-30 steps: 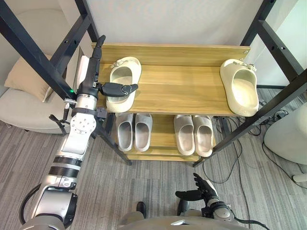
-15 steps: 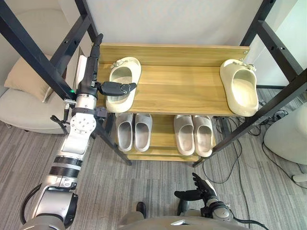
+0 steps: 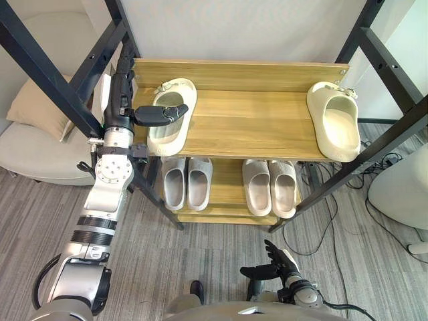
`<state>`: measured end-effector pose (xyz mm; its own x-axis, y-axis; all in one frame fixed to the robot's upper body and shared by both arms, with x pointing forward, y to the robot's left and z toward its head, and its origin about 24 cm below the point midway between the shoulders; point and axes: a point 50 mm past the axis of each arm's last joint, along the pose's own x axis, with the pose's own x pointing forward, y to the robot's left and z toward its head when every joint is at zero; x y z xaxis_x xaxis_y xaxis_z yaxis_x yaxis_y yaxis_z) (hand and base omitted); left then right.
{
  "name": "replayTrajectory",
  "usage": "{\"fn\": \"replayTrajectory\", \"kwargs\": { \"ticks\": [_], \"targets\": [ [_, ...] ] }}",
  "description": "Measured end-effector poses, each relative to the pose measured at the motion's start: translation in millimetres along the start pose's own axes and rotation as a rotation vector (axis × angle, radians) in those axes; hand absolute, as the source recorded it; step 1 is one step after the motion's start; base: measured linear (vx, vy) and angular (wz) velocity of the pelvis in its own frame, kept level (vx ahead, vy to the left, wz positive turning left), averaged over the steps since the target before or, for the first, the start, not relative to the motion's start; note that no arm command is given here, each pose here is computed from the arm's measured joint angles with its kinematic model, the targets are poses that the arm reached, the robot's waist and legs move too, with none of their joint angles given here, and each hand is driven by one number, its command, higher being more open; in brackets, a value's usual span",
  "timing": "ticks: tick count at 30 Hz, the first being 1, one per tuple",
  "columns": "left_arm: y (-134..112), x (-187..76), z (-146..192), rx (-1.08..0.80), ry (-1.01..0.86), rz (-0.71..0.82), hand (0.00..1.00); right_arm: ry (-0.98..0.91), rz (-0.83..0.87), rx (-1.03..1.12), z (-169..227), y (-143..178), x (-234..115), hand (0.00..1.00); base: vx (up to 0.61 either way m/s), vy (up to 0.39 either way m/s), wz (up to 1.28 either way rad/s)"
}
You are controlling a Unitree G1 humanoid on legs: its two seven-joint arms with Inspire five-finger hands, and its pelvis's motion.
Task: Organize the slippers on the shoe rack
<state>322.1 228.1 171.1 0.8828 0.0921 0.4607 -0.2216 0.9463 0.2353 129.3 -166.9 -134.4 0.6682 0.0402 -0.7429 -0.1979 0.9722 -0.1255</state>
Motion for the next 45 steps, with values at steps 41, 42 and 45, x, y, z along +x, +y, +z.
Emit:
{"fn": "replayTrajectory", "kwargs": {
  "ticks": [41, 42, 45],
  "targets": [
    [5, 0, -16, 0.167, 0.054, 0.039, 0.0, 0.003, -0.007, 0.015, -2, -1, -1, 1.0, 0.0, 0.0, -0.01],
    [5, 0, -16, 0.167, 0.054, 0.039, 0.0, 0.003, -0.007, 0.015, -1, 0, -1, 1.0, 0.0, 0.0, 0.0],
    [5, 0, -16, 0.167, 0.054, 0.038, 0.0, 0.002, -0.006, 0.016, -1, 0, -1, 1.0, 0.0, 0.0, 0.0]
  ]
}}
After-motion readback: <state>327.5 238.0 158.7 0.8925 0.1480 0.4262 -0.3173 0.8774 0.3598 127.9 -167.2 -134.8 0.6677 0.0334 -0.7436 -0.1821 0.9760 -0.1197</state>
